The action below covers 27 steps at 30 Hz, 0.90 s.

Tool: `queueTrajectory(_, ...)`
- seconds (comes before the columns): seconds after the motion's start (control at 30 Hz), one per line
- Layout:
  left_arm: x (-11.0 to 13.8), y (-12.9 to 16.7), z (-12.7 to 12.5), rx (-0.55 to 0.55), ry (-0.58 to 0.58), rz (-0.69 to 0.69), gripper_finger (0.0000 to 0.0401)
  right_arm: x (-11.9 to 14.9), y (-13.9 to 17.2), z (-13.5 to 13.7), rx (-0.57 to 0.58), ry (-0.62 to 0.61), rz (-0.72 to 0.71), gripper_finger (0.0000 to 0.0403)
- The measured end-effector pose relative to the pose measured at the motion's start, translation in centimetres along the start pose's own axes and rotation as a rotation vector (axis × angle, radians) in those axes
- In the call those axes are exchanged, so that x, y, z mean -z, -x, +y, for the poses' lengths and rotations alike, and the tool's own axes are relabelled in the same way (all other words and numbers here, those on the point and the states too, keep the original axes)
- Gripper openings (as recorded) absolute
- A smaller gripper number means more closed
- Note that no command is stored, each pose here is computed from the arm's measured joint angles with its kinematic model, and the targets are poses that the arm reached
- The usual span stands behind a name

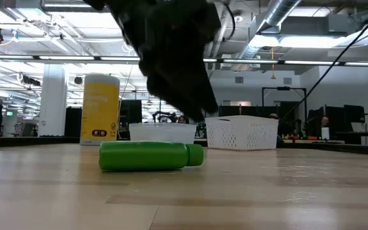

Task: Pick & Place Travel size toiletries
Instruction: Put the green shampoo into the bottom white bin

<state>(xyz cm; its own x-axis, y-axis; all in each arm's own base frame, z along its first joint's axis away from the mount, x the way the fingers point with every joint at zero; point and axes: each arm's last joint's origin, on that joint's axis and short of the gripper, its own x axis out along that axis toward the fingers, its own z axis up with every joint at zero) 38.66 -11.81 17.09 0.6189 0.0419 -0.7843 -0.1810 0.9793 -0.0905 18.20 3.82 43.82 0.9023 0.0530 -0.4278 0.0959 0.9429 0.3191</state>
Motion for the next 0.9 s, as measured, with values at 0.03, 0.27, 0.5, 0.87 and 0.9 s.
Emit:
queueTrajectory(0.03,0.2,-0.4,0.0,-0.008,0.006,0.007,0.0259,0.1,0.0,0.1,-0.001,0.010,0.010,0.0093)
queueTrajectory(0.27,1.9,-2.6,-0.6,-0.007,0.033,0.066,0.0255,0.8,0.2,0.9,-0.037,0.060,0.052,0.0093)
queueTrajectory(0.5,2.6,-2.8,-1.5,-0.011,0.028,0.077,0.0254,1.2,0.4,1.5,-0.070,0.082,0.075,0.0093)
queueTrajectory(0.87,2.8,-2.9,-0.7,-0.025,0.029,0.127,0.0166,1.6,0.6,2.2,-0.106,0.101,0.088,0.0093)
queueTrajectory(0.9,2.8,-2.9,-0.8,-0.008,0.030,0.137,0.0153,1.6,0.6,2.2,-0.107,0.102,0.088,0.0093)
